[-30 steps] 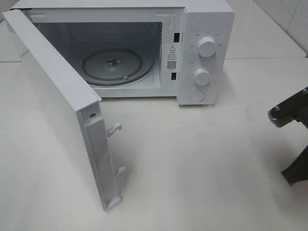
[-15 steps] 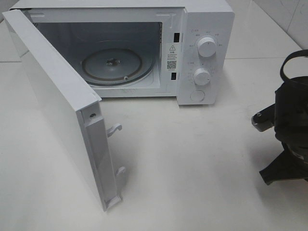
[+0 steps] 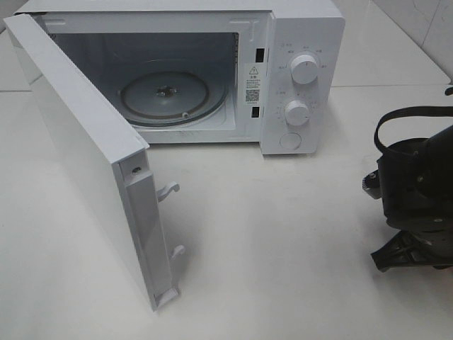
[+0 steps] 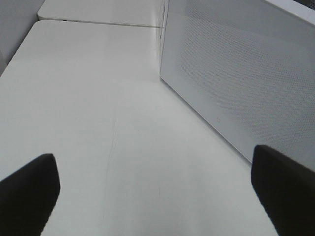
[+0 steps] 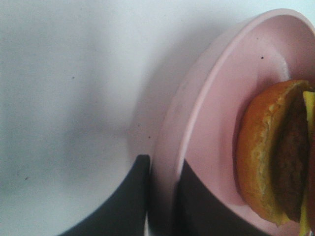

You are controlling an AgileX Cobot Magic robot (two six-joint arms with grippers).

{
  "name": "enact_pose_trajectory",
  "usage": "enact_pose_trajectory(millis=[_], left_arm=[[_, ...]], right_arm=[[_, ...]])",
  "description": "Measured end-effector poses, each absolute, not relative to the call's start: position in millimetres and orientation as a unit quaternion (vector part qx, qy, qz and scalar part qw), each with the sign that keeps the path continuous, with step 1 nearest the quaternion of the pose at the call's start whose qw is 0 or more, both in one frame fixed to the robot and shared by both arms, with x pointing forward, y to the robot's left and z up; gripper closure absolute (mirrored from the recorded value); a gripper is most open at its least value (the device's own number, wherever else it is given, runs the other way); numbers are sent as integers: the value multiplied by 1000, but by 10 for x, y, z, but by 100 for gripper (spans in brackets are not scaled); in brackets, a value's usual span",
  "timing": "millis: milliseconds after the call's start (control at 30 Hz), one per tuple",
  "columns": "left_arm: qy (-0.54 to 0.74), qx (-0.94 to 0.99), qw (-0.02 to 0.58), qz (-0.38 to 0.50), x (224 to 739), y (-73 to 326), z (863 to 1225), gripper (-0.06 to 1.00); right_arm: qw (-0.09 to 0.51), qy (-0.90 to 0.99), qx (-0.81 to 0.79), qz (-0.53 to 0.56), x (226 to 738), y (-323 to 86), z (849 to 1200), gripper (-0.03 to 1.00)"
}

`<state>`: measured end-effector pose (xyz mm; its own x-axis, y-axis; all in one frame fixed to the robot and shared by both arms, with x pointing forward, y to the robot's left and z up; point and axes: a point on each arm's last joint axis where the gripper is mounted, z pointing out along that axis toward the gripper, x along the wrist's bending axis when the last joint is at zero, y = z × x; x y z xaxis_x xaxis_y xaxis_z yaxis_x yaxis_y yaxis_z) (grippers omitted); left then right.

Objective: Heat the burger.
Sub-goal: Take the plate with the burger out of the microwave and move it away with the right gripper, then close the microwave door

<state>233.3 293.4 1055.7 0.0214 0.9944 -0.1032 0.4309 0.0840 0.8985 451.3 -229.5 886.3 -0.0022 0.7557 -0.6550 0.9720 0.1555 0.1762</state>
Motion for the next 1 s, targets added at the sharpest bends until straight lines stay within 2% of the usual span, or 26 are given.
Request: enact_pose_trajectory(millis=[300, 367, 433, 467, 500, 533, 567, 633, 700, 800, 867, 967, 1000], left_arm=[[610, 584, 412, 342, 2333, 2934, 10557, -5], [610, 584, 412, 342, 2333, 2934, 10557, -5], [610, 584, 412, 342, 2333, 2934, 10557, -5], [610, 584, 412, 342, 2333, 2934, 10557, -5], [610, 584, 412, 342, 2333, 2934, 10557, -5], [610, 584, 412, 342, 2333, 2934, 10557, -5], [610, 584, 412, 342, 2333, 2934, 10557, -5], [610, 584, 412, 342, 2333, 2934, 10557, -5], [610, 584, 412, 342, 2333, 2934, 10557, -5], [610, 584, 412, 342, 2333, 2934, 10557, -5], [610, 584, 412, 342, 2333, 2934, 10557, -5], [610, 584, 412, 342, 2333, 2934, 10557, -5], [610, 584, 412, 342, 2333, 2934, 10557, -5]], right_arm=[[323, 703, 611, -169, 4553, -2275, 8703, 82], [321, 704, 611, -168, 4553, -2272, 8696, 78], [319, 706, 611, -166, 4554, -2267, 8687, 69], [319, 706, 611, -166, 4554, -2267, 8687, 69], [316, 705, 613, -165, 4548, -2265, 8695, 61], [316, 705, 613, -165, 4548, -2265, 8695, 61], [313, 705, 616, -159, 4544, -2259, 8730, 55], [312, 707, 616, -153, 4545, -2255, 8763, 53], [308, 710, 621, -127, 4527, -2248, 8939, 46], [307, 710, 622, -121, 4520, -2247, 8982, 45], [295, 714, 628, -86, 4466, -2246, 9203, 42], [291, 719, 627, -78, 4453, -2242, 9245, 41], [277, 726, 627, -56, 4419, -2228, 9330, 38]])
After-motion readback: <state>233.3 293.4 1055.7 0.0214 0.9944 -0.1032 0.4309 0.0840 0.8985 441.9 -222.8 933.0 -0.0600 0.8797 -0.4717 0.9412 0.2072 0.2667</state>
